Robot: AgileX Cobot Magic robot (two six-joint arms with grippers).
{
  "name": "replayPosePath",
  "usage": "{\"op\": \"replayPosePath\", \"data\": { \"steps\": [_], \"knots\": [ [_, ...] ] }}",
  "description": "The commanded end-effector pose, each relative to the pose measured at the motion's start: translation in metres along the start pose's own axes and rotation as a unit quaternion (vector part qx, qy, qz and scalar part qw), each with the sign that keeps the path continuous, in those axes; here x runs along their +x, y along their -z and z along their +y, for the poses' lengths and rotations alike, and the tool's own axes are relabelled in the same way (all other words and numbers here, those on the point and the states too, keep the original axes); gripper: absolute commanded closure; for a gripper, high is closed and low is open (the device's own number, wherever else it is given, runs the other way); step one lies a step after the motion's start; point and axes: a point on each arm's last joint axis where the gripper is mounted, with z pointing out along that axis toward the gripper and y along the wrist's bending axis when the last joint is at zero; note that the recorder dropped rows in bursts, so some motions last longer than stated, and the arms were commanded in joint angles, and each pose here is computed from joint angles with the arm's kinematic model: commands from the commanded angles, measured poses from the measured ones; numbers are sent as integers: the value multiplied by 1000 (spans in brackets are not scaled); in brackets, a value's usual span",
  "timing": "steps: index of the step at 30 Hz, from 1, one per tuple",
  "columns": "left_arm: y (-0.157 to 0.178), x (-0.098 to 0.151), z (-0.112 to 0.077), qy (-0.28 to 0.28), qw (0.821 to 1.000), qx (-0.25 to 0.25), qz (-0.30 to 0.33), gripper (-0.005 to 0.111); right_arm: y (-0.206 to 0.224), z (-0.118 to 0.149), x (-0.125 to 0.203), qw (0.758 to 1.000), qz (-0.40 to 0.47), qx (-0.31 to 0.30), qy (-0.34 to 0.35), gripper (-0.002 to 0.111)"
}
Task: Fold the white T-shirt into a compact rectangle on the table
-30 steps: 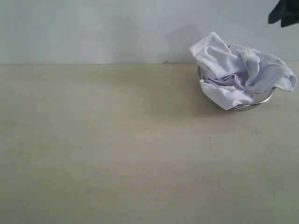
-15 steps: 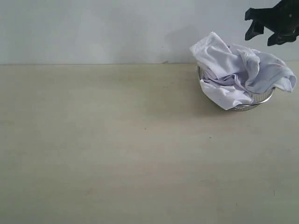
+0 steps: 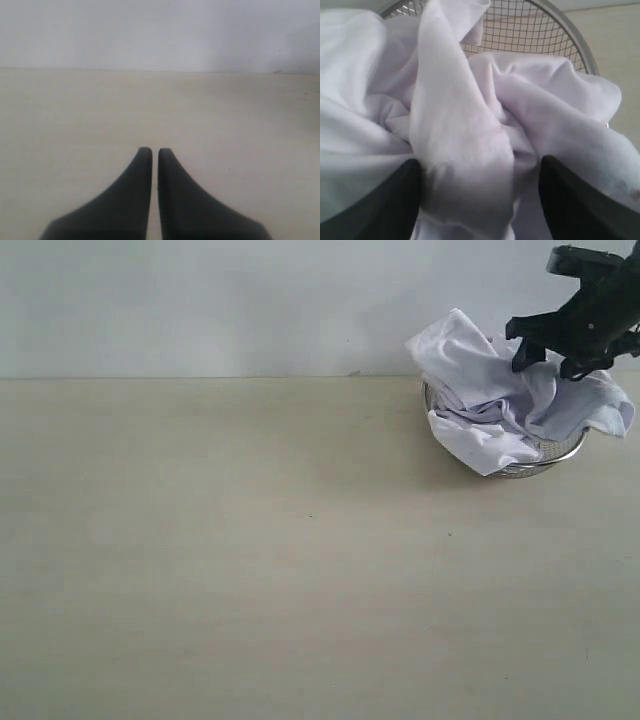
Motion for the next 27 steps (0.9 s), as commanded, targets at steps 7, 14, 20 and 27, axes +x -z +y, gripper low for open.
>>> {"op": "replayPosePath", "data": {
  "steps": [7,14,20,27],
  "knots": [
    [0,1,0,-4,1000,2,0,102,-1,-1,-1,1000,-2,4,-8,108],
    [0,1,0,-4,1000,2,0,102,70,16,-31,996,-80,-16,-21,108],
    [0,1,0,-4,1000,2,0,102,164,43,-50,984,-163,-63,-23,108],
    [0,1,0,-4,1000,2,0,102,255,71,-50,964,-233,-126,-2,108]
  ]
}}
